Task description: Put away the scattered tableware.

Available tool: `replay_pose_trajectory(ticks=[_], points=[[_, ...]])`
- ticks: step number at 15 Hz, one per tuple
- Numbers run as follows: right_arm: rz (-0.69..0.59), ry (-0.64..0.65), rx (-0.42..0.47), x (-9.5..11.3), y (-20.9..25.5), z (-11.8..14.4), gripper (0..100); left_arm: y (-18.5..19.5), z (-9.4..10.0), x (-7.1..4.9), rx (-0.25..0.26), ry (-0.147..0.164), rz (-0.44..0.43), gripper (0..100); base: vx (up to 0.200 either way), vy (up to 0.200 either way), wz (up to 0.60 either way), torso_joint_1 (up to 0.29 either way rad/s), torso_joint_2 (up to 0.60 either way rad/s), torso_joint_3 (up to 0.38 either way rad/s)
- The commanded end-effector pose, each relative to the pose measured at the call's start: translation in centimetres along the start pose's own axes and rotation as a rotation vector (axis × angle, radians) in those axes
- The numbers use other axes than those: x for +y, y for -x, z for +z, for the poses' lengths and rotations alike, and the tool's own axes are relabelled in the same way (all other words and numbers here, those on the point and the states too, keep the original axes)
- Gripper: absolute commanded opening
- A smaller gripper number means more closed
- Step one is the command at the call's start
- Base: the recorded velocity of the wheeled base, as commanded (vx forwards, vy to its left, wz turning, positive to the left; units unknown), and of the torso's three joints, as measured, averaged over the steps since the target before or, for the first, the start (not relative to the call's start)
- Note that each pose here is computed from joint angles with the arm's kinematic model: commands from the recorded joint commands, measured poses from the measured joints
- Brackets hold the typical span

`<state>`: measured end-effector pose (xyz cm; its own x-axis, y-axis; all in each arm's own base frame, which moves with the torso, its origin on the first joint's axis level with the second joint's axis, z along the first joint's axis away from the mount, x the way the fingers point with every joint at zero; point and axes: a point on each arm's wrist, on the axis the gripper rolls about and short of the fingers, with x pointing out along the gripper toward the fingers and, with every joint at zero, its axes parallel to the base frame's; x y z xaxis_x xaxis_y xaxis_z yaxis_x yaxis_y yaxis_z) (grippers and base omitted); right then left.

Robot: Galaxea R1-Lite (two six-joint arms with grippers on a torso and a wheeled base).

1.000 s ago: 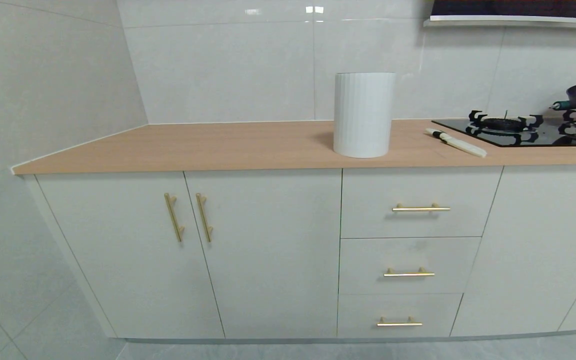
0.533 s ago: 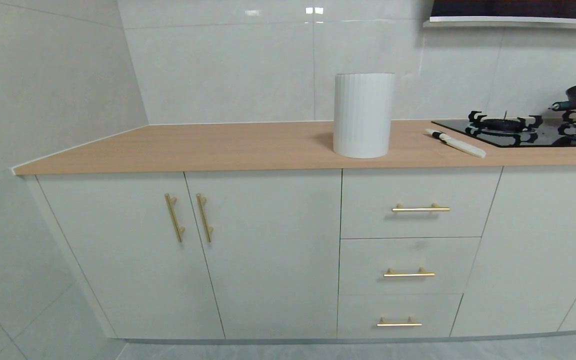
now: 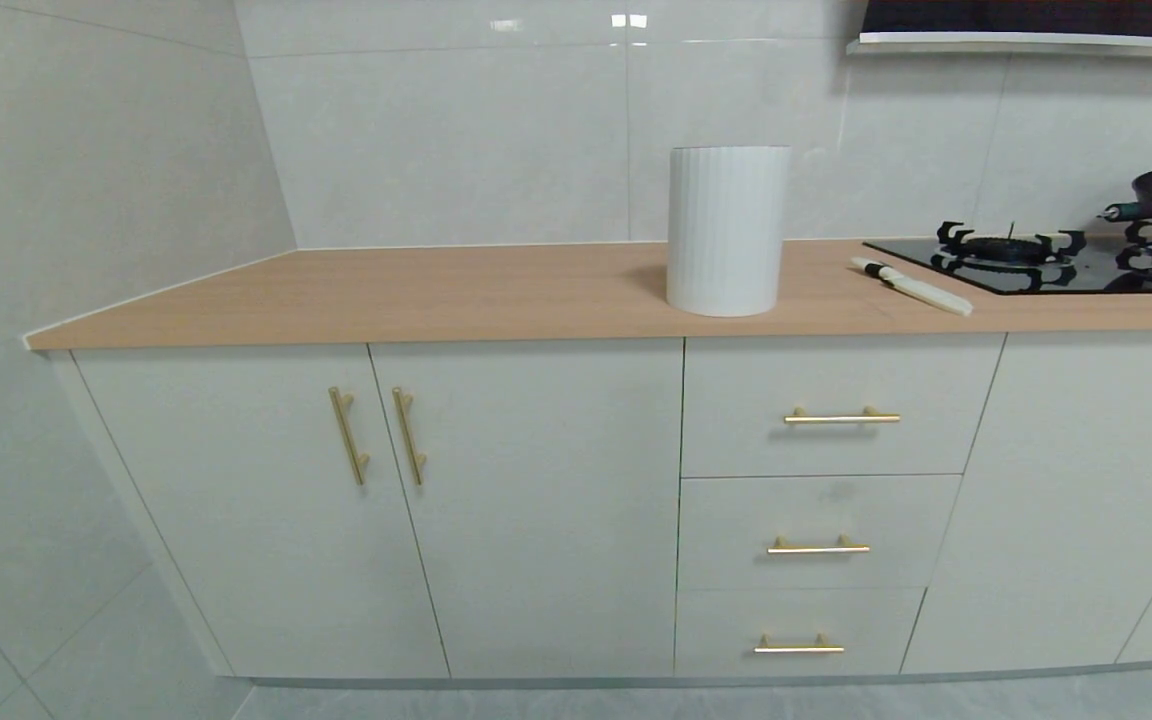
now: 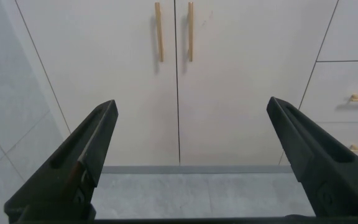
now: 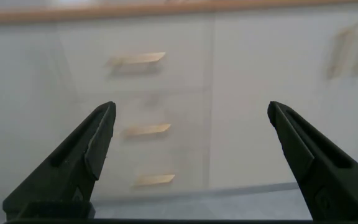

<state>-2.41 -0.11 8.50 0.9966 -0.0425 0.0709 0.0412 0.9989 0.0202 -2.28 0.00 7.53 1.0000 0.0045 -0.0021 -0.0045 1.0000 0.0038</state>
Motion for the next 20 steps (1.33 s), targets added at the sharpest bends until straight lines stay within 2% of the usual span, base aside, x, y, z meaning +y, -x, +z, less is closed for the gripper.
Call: replay_pose_trajectory(ticks=[1, 4, 7, 8, 9, 10, 11, 19, 20], points=[[0.006, 0.004, 0.014, 0.01, -0.09, -0.36, 100, 0.00, 0.00, 0.00, -0.001, -0.001, 0.002, 100, 0.000, 0.000, 0.00, 0.000, 0.00, 0.000], [0.013, 0.033, 0.016, 0.02, -0.09, -0.37, 100, 0.00, 0.00, 0.00, -0.001, -0.001, 0.002, 100, 0.000, 0.000, 0.00, 0.000, 0.00, 0.000], [0.138, 0.070, 0.018, 0.31, -0.07, -0.43, 100, 0.00, 0.00, 0.00, -0.001, -0.001, 0.002, 100, 0.000, 0.000, 0.00, 0.000, 0.00, 0.000], [0.123, 0.113, 0.019, 0.27, -0.07, -0.46, 100, 0.00, 0.00, 0.00, -0.001, -0.001, 0.000, 100, 0.000, 0.000, 0.00, 0.000, 0.00, 0.000], [0.062, 0.124, 0.067, 0.13, -0.06, -0.90, 100, 0.00, 0.00, 0.00, -0.001, -0.001, 0.000, 100, 0.000, 0.000, 0.00, 0.000, 0.00, 0.000], [0.003, 0.094, 0.077, 0.00, -0.03, -0.96, 100, 0.00, 0.00, 0.00, -0.001, -0.001, 0.000, 100, 0.000, 0.000, 0.00, 0.000, 0.00, 0.000], [-0.015, 0.002, 0.068, -0.03, -0.07, -0.91, 100, 0.00, 0.00, 0.00, -0.001, -0.001, 0.000, 100, 0.000, 0.000, 0.00, 0.000, 0.00, 0.000], [-0.015, 0.016, 0.068, -0.03, -0.07, -0.91, 100, 0.00, 0.00, 0.00, -0.001, -0.002, 0.000, 100, 0.000, 0.000, 0.00, 0.000, 0.00, 0.000], [-0.013, 0.018, 0.069, -0.03, -0.07, -0.92, 100, 0.00, 0.00, 0.00, -0.001, -0.001, 0.000, 100, 0.200, 0.000, 0.00, 0.002, 0.00, 0.002]])
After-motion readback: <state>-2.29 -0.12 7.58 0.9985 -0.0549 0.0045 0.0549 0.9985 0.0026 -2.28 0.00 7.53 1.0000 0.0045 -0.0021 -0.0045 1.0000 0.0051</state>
